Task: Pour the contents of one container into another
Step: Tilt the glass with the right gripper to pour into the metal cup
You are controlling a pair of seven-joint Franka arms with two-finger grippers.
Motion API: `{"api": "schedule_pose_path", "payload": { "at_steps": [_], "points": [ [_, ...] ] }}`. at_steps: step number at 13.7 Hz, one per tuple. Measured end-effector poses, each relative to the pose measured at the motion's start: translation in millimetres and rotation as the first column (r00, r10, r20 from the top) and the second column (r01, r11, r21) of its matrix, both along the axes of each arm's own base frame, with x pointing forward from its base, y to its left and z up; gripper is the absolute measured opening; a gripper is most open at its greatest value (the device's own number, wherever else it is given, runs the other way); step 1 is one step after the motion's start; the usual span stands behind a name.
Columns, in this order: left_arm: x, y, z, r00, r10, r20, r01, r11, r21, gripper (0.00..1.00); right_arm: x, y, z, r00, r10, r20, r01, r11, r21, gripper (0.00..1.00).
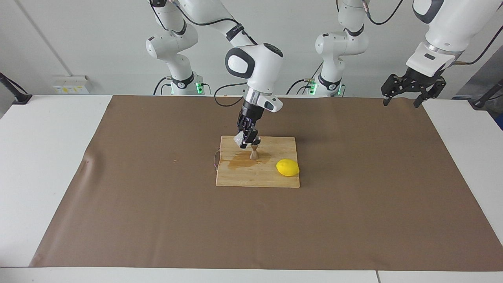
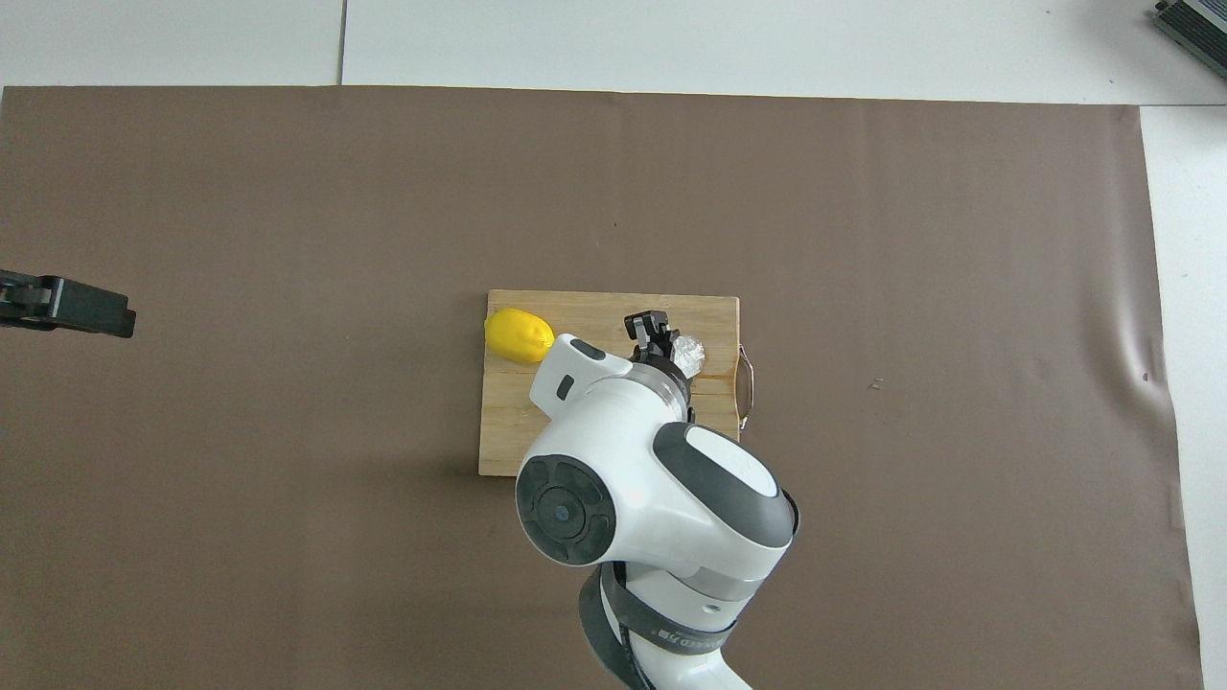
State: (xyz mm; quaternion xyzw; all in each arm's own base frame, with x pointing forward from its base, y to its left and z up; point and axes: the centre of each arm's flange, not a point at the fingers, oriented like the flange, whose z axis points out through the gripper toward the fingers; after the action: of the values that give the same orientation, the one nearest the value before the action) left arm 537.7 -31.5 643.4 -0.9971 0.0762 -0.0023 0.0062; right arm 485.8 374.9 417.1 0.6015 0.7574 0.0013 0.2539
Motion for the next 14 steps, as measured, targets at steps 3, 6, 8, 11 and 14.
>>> {"api": "schedule_pose_path", "payload": {
  "at_steps": [3, 6, 8, 11, 14],
  "points": [
    [0.0, 0.0, -0.4, 1.000, 0.000, -0.001, 0.000, 1.000, 0.000, 1.00, -5.8, 4.9, 0.4, 1.000, 0.010, -0.002, -0.010, 1.000, -0.016, 0.51],
    [0.0, 0.0, -0.7, 1.000, 0.000, -0.002, 0.000, 1.000, 0.000, 1.00, -17.2, 14.3, 3.4, 0.999, 0.033, 0.005, -0.033, 0.998, -0.047, 0.51],
    [-0.1, 0.0, -1.0, 1.000, 0.000, -0.002, 0.000, 1.000, 0.000, 1.00, -16.4, 13.3, 3.9, 0.999, 0.031, 0.006, -0.031, 0.998, -0.047, 0.51],
    [-0.1, 0.0, -1.3, 1.000, 0.000, -0.003, 0.000, 1.000, 0.000, 1.00, -13.6, 10.3, 4.3, 1.000, 0.023, 0.008, -0.023, 0.999, -0.045, 0.51],
    [-0.1, 0.0, -1.5, 1.000, 0.000, -0.004, 0.000, 1.000, 0.000, 1.00, -5.5, 2.9, 5.9, 1.000, -0.001, 0.017, 0.002, 1.000, -0.024, 0.51]
  ]
}}
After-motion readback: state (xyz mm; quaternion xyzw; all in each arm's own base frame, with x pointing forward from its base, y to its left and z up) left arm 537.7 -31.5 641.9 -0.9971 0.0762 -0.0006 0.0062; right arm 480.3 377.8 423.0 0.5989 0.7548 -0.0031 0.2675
